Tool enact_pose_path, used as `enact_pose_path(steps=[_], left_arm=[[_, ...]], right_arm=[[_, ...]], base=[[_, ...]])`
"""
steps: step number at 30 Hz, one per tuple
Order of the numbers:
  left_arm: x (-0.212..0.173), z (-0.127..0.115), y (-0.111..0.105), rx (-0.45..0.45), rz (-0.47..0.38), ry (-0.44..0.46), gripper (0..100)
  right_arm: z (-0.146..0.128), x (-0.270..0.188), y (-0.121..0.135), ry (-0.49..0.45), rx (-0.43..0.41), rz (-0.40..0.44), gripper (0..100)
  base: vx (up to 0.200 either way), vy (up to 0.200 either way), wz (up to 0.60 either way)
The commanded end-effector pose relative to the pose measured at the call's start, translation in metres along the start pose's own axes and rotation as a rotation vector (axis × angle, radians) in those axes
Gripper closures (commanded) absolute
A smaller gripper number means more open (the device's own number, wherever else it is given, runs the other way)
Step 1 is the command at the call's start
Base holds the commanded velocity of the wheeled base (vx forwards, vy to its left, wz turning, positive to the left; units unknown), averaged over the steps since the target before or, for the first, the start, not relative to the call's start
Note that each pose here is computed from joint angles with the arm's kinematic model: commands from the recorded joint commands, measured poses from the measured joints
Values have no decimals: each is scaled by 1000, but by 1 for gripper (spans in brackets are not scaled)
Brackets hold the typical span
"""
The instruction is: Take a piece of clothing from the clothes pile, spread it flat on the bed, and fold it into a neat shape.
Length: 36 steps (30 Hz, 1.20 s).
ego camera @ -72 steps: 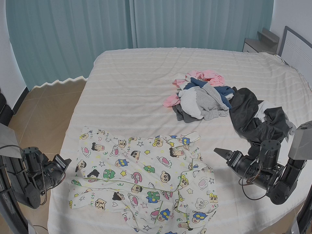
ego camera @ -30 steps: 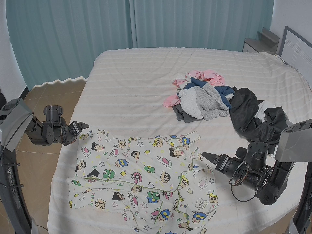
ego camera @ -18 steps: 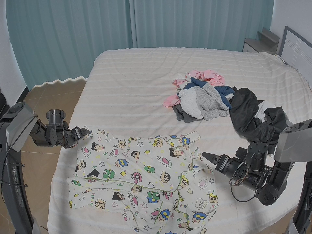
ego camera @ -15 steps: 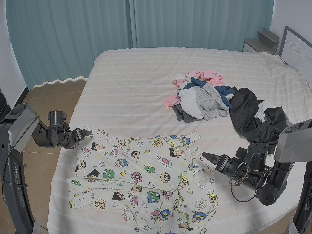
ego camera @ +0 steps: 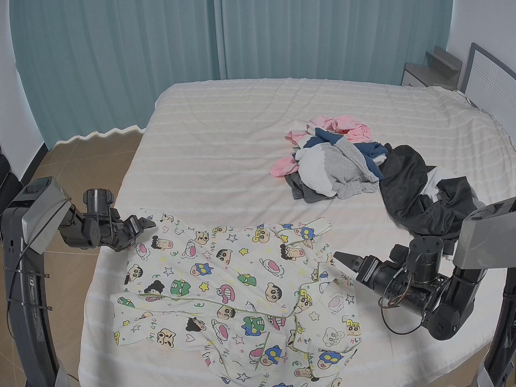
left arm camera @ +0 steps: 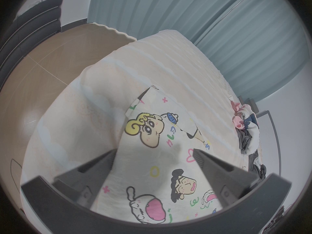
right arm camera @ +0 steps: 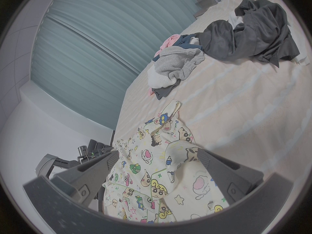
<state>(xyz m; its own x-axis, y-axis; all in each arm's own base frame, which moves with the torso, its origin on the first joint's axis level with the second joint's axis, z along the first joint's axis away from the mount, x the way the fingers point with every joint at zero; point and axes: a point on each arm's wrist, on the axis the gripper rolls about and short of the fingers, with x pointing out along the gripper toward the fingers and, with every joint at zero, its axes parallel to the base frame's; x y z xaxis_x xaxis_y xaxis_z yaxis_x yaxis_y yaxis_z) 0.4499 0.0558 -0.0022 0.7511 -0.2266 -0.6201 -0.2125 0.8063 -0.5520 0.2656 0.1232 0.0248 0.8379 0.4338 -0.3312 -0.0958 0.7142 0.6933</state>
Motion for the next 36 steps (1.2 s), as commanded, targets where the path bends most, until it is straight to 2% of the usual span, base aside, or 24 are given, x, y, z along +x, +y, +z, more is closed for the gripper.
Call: enact_pose_path(steps=[1, 9, 18, 24, 31, 32, 36], left_arm=[[3, -2, 3, -5, 3, 5, 100], [0, 3, 4, -7, 7, -10, 100], [-6, 34, -3, 13, 24, -136, 100], [-7, 46, -11, 23, 13, -185, 100], [-4, 46, -12, 33, 34, -201, 100], [-3, 46, -11, 32, 40, -201, 0], [-1, 49, -11, 25, 54, -230, 0]], right_arm=[[0, 0, 0, 0, 0, 1, 0], [0, -1, 0, 1, 2, -1, 0], [0, 0, 0, 1, 2, -1, 0], [0, 0, 0, 1, 2, -1, 0], [0, 0, 0, 0, 2, 1, 0], [0, 0, 0, 1, 2, -1, 0], [0, 0, 0, 1, 2, -1, 0]], base=[[0, 0, 0], [0, 0, 0], [0, 0, 0], [0, 0, 0], [0, 0, 0], [0, 0, 0], [0, 0, 0]])
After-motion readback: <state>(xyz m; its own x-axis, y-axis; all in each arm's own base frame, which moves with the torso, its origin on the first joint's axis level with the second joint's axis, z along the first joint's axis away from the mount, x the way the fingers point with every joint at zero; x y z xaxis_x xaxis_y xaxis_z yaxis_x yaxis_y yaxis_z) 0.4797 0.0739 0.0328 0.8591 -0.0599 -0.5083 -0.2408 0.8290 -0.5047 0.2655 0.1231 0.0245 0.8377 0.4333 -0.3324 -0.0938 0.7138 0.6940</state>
